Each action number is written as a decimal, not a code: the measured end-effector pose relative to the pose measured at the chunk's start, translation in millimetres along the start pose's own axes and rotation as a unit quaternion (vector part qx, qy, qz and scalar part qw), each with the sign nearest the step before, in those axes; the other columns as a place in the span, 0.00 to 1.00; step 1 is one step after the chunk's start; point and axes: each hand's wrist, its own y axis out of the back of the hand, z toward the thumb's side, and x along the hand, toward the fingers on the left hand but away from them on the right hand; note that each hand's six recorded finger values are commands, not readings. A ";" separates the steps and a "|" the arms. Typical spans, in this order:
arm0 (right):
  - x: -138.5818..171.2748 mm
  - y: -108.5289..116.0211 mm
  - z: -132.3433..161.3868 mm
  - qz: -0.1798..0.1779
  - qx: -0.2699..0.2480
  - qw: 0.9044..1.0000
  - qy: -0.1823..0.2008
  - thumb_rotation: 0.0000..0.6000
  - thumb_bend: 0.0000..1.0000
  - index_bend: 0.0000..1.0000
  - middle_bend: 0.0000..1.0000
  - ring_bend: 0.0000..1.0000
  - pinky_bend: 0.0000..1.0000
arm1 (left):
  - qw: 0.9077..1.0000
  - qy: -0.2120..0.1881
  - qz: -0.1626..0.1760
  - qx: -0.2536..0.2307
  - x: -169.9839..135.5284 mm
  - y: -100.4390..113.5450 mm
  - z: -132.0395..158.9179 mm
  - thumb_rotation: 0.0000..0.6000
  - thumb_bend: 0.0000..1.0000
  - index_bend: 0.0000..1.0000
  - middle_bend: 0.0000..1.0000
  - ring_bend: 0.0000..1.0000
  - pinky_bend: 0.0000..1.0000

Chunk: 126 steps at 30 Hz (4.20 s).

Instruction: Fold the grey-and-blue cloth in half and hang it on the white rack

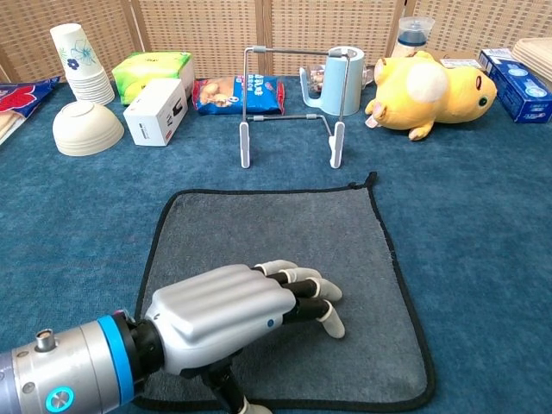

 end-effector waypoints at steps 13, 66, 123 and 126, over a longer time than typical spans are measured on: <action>2.1 0.8 -5.3 -0.002 -0.002 1.000 -0.006 1.00 0.42 0.00 0.00 0.00 0.00 | 1.000 0.006 0.015 0.019 7.6 -0.6 0.2 1.00 0.15 0.25 0.13 0.02 0.00; 4.5 2.8 -7.5 -0.005 -0.005 1.000 -0.015 1.00 0.42 0.00 0.00 0.00 0.00 | 0.999 0.012 0.042 0.015 2.3 8.0 -6.0 1.00 0.41 0.29 0.16 0.05 0.02; 9.1 4.9 -12.8 -0.007 -0.010 1.000 -0.023 1.00 0.42 0.00 0.00 0.00 0.00 | 0.998 0.016 0.056 0.020 6.9 2.4 -8.3 1.00 0.49 0.43 0.21 0.04 0.03; 9.1 4.8 -12.4 -0.007 -0.009 1.000 -0.023 1.00 0.42 0.00 0.00 0.00 0.00 | 0.998 0.016 0.057 0.018 6.8 2.7 -8.6 1.00 0.49 0.45 0.22 0.05 0.03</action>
